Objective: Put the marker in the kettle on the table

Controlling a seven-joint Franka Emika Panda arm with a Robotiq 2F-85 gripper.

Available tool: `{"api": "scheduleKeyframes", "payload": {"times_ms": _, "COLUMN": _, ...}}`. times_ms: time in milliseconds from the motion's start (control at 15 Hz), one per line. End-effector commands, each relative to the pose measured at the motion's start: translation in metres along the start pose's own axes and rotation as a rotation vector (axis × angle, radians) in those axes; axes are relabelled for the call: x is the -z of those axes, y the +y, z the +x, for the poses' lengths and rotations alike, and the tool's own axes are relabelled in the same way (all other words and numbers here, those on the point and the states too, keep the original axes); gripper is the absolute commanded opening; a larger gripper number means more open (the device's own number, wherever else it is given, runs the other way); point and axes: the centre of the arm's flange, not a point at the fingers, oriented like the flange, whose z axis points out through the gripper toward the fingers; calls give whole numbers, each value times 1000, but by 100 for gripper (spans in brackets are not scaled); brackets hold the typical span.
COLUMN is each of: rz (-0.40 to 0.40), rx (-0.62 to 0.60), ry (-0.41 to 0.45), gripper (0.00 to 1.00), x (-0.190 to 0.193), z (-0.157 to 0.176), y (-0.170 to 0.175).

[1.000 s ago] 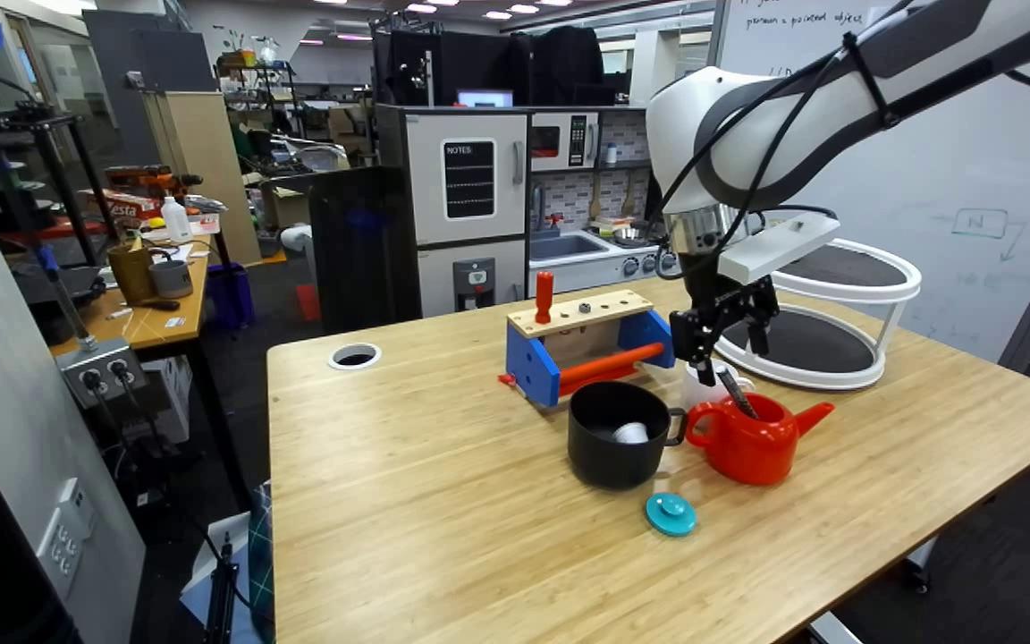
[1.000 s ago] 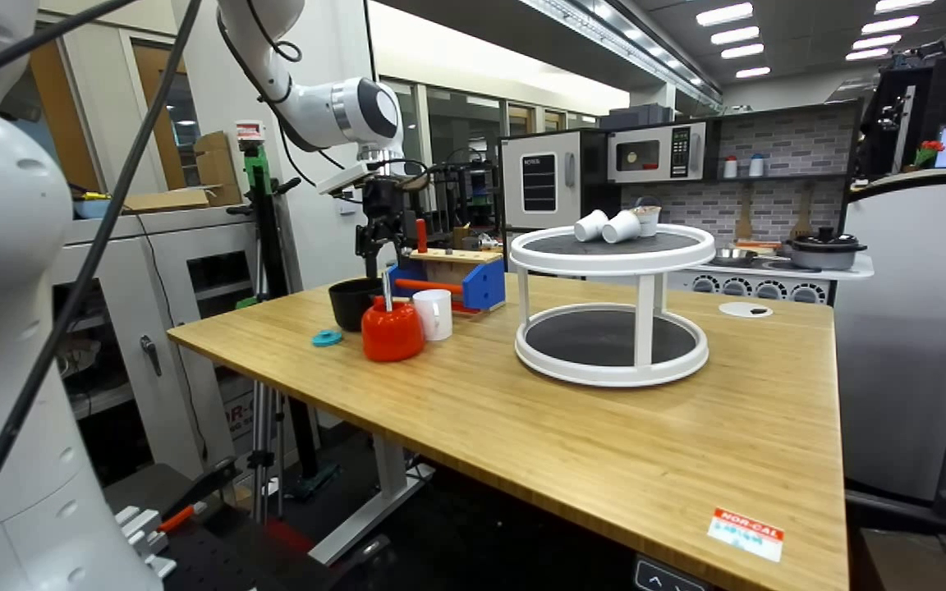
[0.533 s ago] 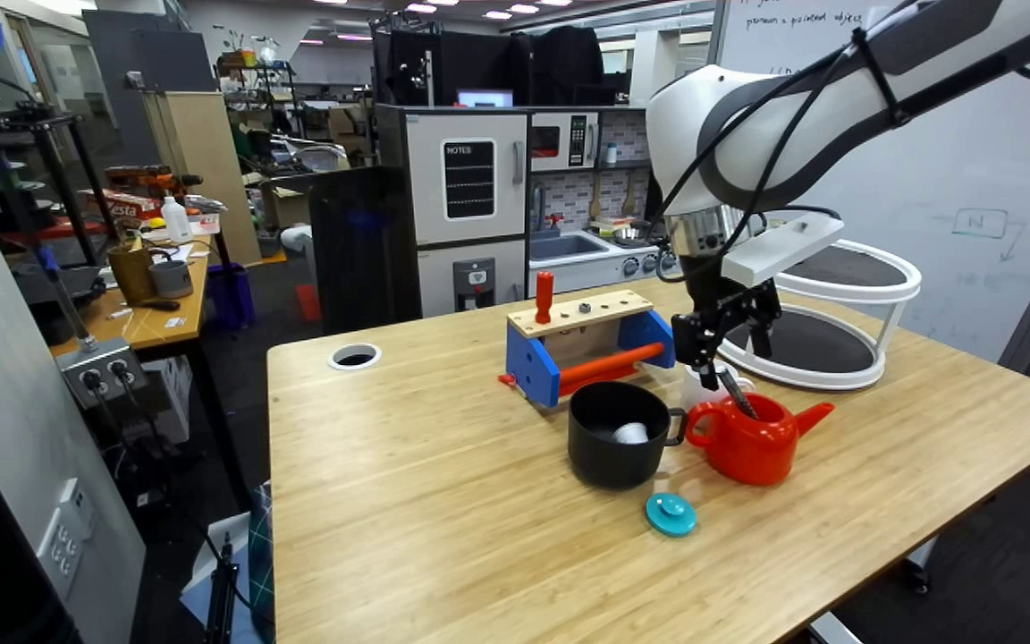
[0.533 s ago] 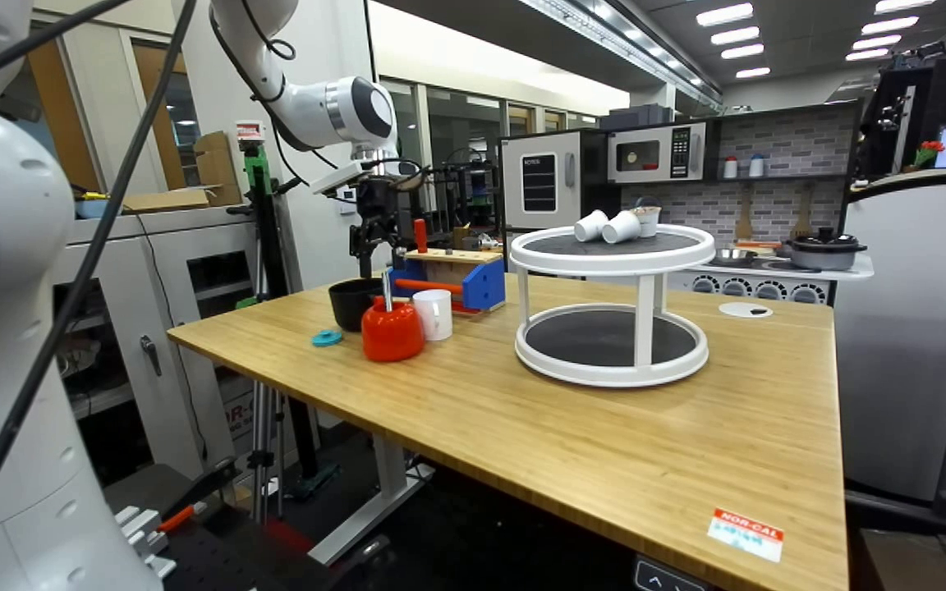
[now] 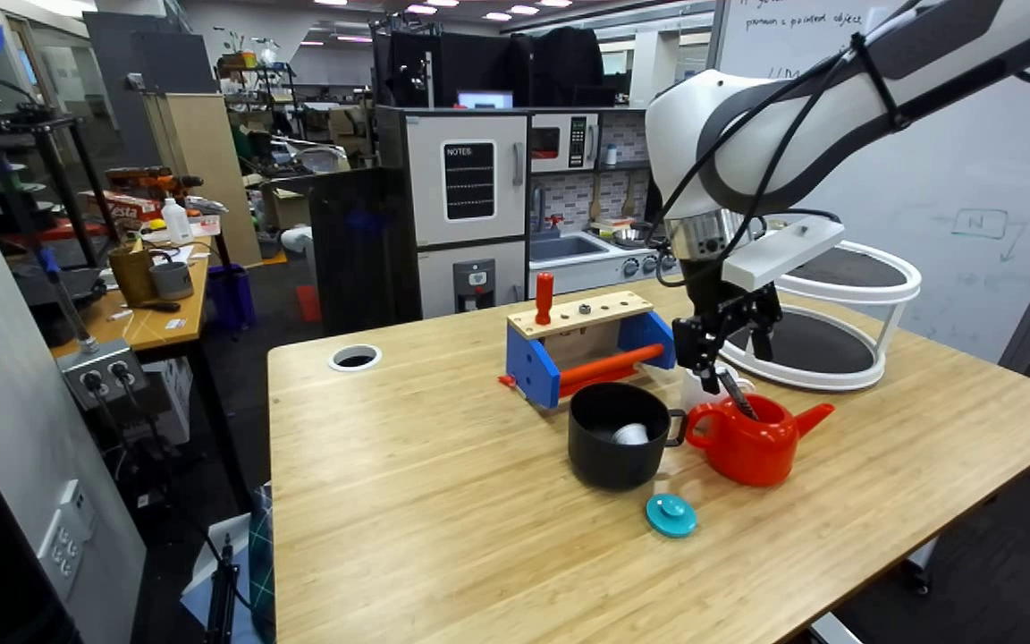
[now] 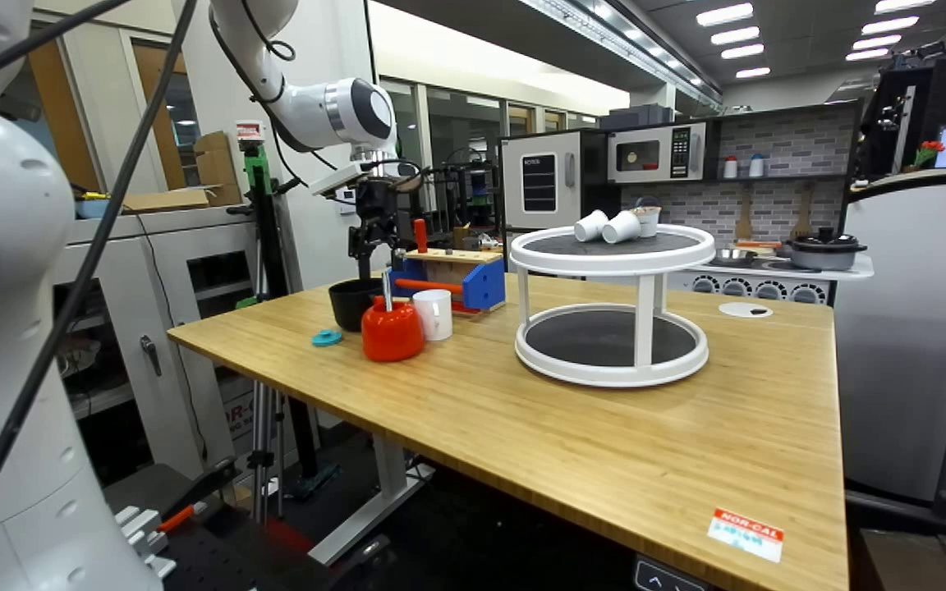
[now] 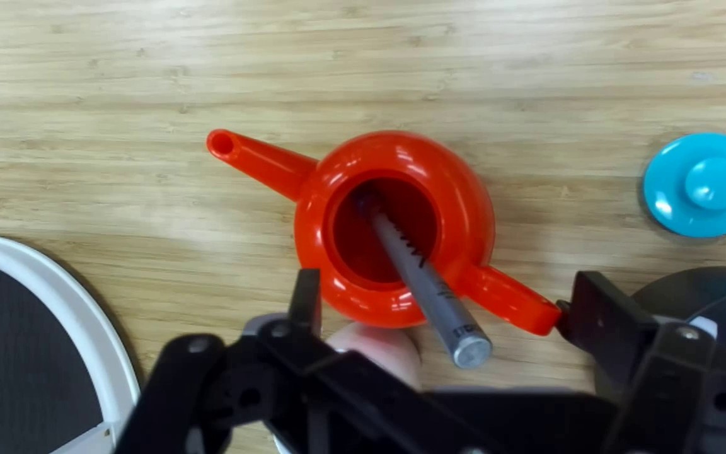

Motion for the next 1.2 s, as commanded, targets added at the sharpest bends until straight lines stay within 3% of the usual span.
{"api": "scheduleKeyframes", "payload": {"times_ms": 0, "rz": -6, "rx": 23, "ry": -7, "gripper": 100, "x": 4, "z": 2, "y": -2}}
{"api": "scheduleKeyframes", "payload": {"times_ms": 800, "rz": -10, "rx": 18, "ry": -16, "gripper": 99, "x": -2, "z": 14, "y": -9}}
{"api": "scheduleKeyframes", "payload": {"times_ms": 867, "rz": -8, "rx": 14, "ry": -13, "gripper": 97, "x": -1, "z": 16, "y": -8}}
{"api": "scheduleKeyframes", "payload": {"times_ms": 1000, "rz": 1, "rx": 4, "ry": -8, "gripper": 73, "x": 0, "z": 18, "y": -8}}
{"api": "scheduleKeyframes", "payload": {"times_ms": 1133, "rz": 7, "rx": 2, "ry": -17, "gripper": 59, "x": 0, "z": 19, "y": -6}}
